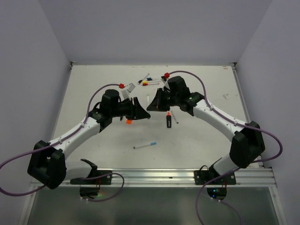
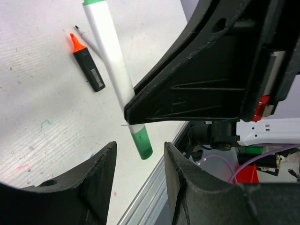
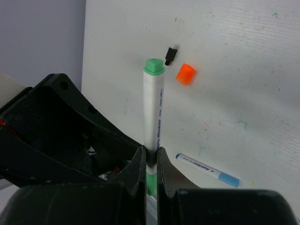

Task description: Open the pen caps

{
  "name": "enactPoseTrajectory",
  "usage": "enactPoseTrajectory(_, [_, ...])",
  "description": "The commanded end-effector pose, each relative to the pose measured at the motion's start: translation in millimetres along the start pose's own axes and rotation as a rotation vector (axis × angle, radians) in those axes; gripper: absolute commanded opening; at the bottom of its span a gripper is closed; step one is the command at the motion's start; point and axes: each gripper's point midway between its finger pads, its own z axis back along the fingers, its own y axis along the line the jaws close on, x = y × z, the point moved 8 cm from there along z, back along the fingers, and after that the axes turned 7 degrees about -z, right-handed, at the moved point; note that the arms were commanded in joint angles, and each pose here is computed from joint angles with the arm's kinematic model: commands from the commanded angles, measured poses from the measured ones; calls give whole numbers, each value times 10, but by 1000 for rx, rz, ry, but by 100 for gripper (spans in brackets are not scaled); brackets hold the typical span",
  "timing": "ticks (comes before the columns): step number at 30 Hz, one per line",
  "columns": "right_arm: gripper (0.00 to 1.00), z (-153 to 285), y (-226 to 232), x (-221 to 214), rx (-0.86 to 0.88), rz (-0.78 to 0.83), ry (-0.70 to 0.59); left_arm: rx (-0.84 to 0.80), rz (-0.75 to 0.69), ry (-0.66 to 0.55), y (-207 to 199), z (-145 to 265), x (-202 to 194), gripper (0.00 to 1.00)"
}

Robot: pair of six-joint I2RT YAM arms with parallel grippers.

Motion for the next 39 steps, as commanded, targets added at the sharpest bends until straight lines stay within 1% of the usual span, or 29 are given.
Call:
enactPoseTrajectory(1, [0,134,202,52,98,0,-42,9,-14,-3,-14,-16,28,47])
enactPoseTrajectory(7, [0,104,219,45,129,-26,-27,-30,-14,-26,-45,-58,77,45])
enactPoseTrajectory(9, [0,96,210,26,135,-30,-21,-43,-13,-29,-55,-69,92,40])
enactPoseTrajectory(10, [0,95,218,27,143,-33,-23,-43,-7,-28,-46,-79,96,36])
enactPoseTrajectory(12, [0,85,193,13,146,-43,-22,-70,-6,-21,-61,-83,76,21])
enactPoseTrajectory(13, [0,86,210,13,158,-47,-27,-87,-3,-22,-77,-81,73,12])
enactPoseTrajectory(14, [0,71,186,-4,162,-54,-17,-115,-12,-28,-83,-86,58,0])
enactPoseTrajectory(15, [0,68,185,-1,169,-57,-18,-160,0,-9,-110,-73,22,0])
enactPoseTrajectory(16, [0,73,215,6,190,-53,-25,-223,-34,-40,-167,-72,56,0])
enactPoseTrajectory(17, [0,70,201,2,204,-55,-21,-277,-19,-2,-151,-53,-67,0])
enactPoseTrajectory(18, [0,76,201,18,219,-58,-24,-318,-21,-5,-172,-38,-86,0])
enactPoseTrajectory(19, [0,86,233,61,260,-63,-44,-353,19,-2,-188,-13,-114,0])
enactPoseTrajectory(20, [0,79,144,70,256,-85,-46,-416,-25,-41,-247,9,-78,0])
enactPoseTrajectory(21, [0,97,165,88,307,-81,-46,-447,15,-13,-242,39,-171,0])
enactPoseTrajectory(22, [0,127,236,161,384,-84,-81,-470,17,-15,-252,55,-184,0])
enactPoseTrajectory(23, [0,120,147,163,401,-108,-87,-522,-27,-46,-309,87,-161,0])
enactPoseTrajectory(24, [0,146,158,181,455,-111,-92,-558,7,-26,-344,129,-194,0])
enactPoseTrajectory(25, [0,203,265,237,559,-111,-121,-574,16,-25,-333,148,-247,0])
enactPoseTrajectory(26, [0,198,214,240,588,-129,-123,-613,-22,-52,-375,186,-229,0])
enactPoseTrajectory(27, [0,184,214,237,623,-130,-103,-637,-10,-38,-403,218,-250,0])
enactPoseTrajectory(28, [0,210,256,256,665,-123,-109,-659,-32,-48,-416,244,-261,0])
enactPoseTrajectory(29, [0,203,252,253,671,-120,-106,-669,-32,-36,-425,257,-279,0])
enactPoseTrajectory(33, [0,206,198,273,655,-115,-131,-635,-26,-27,-355,232,-314,0])
enactPoseTrajectory(34, [0,177,146,281,593,-138,-128,-582,24,7,-293,189,-338,0])
enactPoseTrajectory(35, [0,160,99,292,533,-137,-134,-526,42,-3,-239,143,-317,0])
enactPoseTrajectory(36, [0,104,-74,222,393,-125,-104,-458,-35,-33,-151,103,-287,0])
enactPoseTrajectory(37, [0,121,-128,211,323,-107,-103,-267,112,98,79,43,-472,0])
enactPoseTrajectory(38, [0,141,-144,317,225,-32,-156,-103,-24,28,174,-28,-239,0])
enactPoseTrajectory(39, [0,153,-238,319,123,-39,-151,-1,-17,60,269,-34,-255,0])
